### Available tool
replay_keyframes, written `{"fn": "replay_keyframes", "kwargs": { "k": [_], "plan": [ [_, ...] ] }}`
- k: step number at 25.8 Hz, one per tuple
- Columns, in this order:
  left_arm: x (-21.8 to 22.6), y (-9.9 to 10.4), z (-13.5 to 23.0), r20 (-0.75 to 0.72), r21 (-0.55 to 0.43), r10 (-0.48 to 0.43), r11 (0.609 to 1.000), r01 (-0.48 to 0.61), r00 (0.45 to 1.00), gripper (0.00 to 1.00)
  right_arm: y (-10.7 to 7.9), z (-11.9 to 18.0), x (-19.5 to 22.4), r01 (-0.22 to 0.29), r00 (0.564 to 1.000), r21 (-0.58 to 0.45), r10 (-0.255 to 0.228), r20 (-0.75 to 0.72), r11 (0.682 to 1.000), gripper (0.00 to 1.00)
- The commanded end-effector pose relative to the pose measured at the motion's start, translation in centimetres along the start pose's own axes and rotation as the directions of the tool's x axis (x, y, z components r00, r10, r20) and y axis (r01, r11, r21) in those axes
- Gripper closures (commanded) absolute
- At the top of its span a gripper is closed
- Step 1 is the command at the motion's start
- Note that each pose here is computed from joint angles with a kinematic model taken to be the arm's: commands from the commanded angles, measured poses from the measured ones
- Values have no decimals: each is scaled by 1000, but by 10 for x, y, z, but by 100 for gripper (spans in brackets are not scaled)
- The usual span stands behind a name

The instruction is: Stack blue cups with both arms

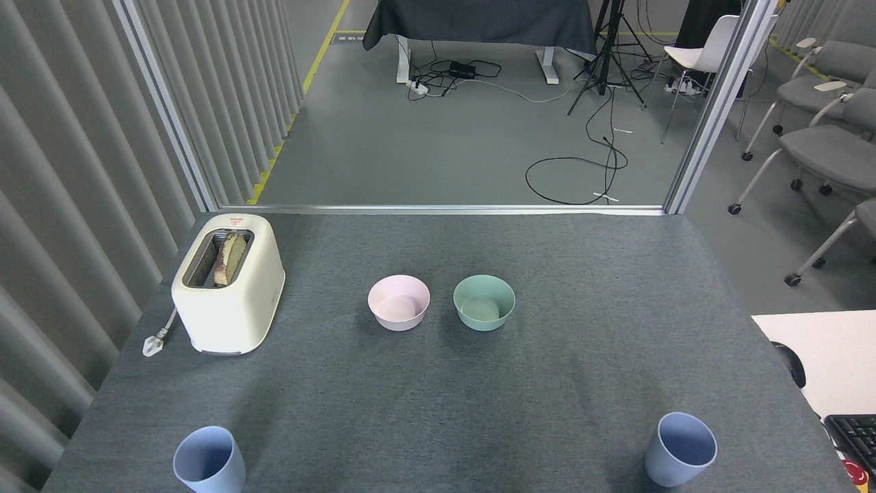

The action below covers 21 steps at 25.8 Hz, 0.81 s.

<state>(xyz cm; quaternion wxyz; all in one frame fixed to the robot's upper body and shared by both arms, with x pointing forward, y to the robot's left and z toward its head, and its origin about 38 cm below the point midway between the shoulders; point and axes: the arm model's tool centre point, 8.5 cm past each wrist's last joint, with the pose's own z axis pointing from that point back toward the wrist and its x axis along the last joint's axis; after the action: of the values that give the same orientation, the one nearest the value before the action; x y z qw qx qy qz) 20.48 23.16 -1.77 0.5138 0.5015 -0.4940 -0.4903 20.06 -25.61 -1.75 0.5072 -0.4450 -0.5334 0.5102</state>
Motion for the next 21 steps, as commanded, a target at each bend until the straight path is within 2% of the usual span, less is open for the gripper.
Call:
{"fn": "replay_keyframes", "kwargs": {
  "k": [1,7,13,21],
  "plan": [
    [1,0,0,1,0,0,1000,0,1000,0,0,0,-1,-1,1000,2,1,-2,1000,0],
    [0,0,-1,-4,0,0,1000,0,1000,0,1,0,0,0,1000,3,0,-3,1000,0],
    [-16,-12,-3,-153,-38,-59,998,54,986,0,1,1,0,-1,1000,5,1,-2,1000,0],
    [-20,-13,-12,-183,-33,-66,998,61,981,0,2,0,0,1,1000,5,-1,-3,1000,0]
  ]
}}
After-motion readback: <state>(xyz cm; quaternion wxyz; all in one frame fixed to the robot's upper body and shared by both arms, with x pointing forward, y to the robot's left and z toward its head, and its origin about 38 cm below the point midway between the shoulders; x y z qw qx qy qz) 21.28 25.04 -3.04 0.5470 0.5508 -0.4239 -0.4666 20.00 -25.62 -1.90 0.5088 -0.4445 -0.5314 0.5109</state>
